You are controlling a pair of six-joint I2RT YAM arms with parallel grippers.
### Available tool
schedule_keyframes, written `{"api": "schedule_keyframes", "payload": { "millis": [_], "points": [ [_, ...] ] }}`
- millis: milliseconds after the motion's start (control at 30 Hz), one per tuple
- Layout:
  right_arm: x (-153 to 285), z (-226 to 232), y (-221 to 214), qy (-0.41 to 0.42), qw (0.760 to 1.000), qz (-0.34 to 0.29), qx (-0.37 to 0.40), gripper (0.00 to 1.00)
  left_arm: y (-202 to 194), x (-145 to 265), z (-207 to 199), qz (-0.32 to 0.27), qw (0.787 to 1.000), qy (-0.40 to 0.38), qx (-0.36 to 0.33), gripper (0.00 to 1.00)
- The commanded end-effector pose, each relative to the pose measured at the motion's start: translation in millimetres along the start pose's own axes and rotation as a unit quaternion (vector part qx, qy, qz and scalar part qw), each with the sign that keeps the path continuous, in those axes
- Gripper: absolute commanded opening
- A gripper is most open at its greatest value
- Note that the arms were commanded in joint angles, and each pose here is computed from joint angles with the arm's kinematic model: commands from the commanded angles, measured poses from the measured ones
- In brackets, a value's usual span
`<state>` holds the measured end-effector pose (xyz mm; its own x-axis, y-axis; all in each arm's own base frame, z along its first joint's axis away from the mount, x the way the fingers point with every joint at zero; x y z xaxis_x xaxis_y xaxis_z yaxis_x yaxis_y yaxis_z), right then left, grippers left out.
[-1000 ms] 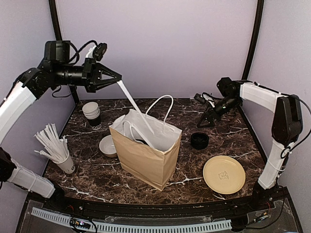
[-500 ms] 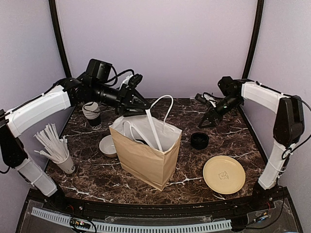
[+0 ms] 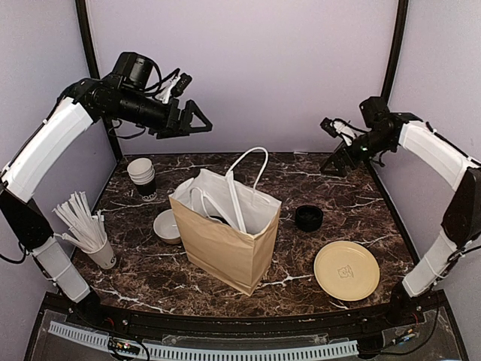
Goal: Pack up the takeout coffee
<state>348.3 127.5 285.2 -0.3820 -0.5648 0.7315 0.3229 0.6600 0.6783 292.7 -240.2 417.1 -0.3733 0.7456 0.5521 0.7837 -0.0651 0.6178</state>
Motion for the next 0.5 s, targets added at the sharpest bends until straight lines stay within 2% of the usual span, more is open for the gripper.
{"api": "schedule_keyframes", "payload": {
  "millis": [0, 100, 267, 333, 467],
  "points": [
    [41.9, -34.4, 9.2, -0.123, 0.989, -0.069, -0.055, 0.98, 11.6, 6.1, 37.3, -0.034, 0.989, 0.134, -0.057, 0.99],
    [63.4, -51.6, 10.5, -0.183, 0.973, -0.097, -0.097, 0.99, 25.1, 9.8, 65.9, -0.078, 0.964, 0.24, -0.082, 0.99],
    [85.2, -64.3, 11.6, -0.278, 0.944, -0.117, -0.135, 0.99, 39.9, 12.3, 101.1, -0.128, 0.918, 0.354, -0.122, 0.99],
    [94.4, -65.8, 15.8, -0.3, 0.935, -0.129, -0.138, 0.99, 42.5, 10.2, 109.7, -0.146, 0.907, 0.374, -0.13, 0.99],
    [110.0, -58.1, 26.0, -0.302, 0.933, -0.155, -0.116, 0.98, 45.8, 7.2, 114.7, -0.174, 0.899, 0.378, -0.138, 0.99]
  ]
}}
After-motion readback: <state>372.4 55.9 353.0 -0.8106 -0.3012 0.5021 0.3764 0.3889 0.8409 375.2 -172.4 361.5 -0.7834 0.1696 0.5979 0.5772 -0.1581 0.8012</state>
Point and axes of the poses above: each gripper's point midway between its finger pads, its own x axis back along the fingers, its own z axis along the line the jaws close on, y = z × x, the point moved 7 cm from there along x, back along the fingers, and after that the axes turned 8 degrees about x, right-handed, at the moved point
